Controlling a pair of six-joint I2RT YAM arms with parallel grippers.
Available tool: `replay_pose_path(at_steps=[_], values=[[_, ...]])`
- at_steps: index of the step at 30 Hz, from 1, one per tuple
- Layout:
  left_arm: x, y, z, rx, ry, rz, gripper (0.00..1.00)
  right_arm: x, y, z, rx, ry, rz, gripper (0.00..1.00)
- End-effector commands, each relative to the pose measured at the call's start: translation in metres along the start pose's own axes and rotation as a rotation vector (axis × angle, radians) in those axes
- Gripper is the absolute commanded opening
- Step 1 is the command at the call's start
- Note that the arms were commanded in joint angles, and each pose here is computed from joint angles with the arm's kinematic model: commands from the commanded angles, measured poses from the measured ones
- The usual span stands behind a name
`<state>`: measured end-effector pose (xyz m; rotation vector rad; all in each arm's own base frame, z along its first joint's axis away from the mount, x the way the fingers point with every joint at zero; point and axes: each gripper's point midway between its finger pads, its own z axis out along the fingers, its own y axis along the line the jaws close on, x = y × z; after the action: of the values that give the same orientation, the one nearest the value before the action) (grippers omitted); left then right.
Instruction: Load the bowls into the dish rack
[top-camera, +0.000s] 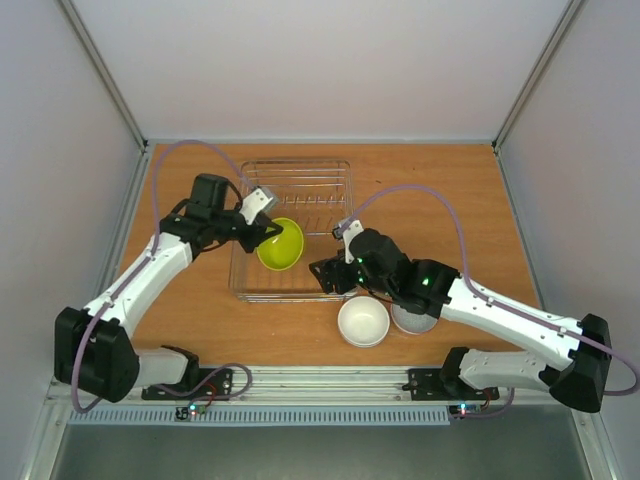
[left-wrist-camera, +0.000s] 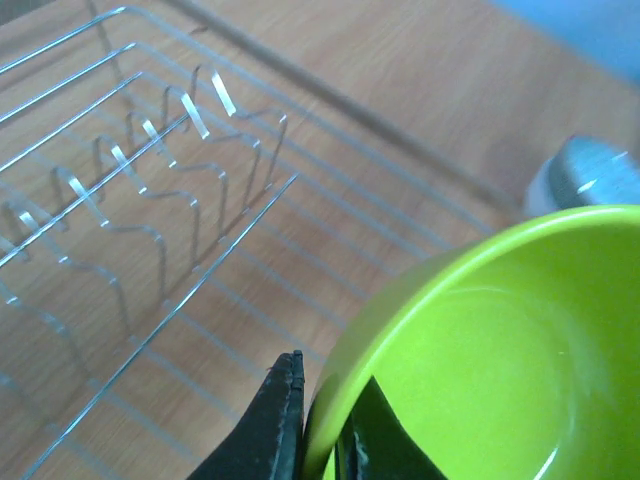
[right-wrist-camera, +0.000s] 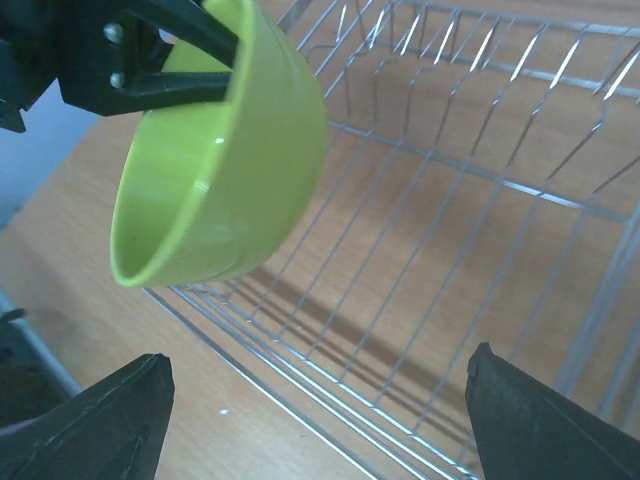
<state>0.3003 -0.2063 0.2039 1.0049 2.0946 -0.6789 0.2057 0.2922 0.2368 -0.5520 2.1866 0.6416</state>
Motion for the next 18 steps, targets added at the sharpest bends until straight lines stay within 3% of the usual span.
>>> replay_pose_path(at_steps=[1,6,11,18], values=[[-0.045,-0.034,-0.026,0.36,-0.301,0.018,0.0,-0.021,0.037,-0.005,-0.319,-0.03,0.151,0.81],[-0.034,-0.039,-0.029,0.557,-0.333,-0.07,0.01,-0.031,0.053,-0.01,-0.478,-0.073,0.166,0.83],[-0.027,-0.033,-0.021,0.576,-0.333,-0.118,0.0,-0.041,0.065,-0.017,-0.642,-0.124,0.216,0.87],[-0.028,-0.04,-0.03,0.56,-0.363,-0.09,0.0,-0.044,0.067,-0.01,-0.677,-0.15,0.261,0.9]])
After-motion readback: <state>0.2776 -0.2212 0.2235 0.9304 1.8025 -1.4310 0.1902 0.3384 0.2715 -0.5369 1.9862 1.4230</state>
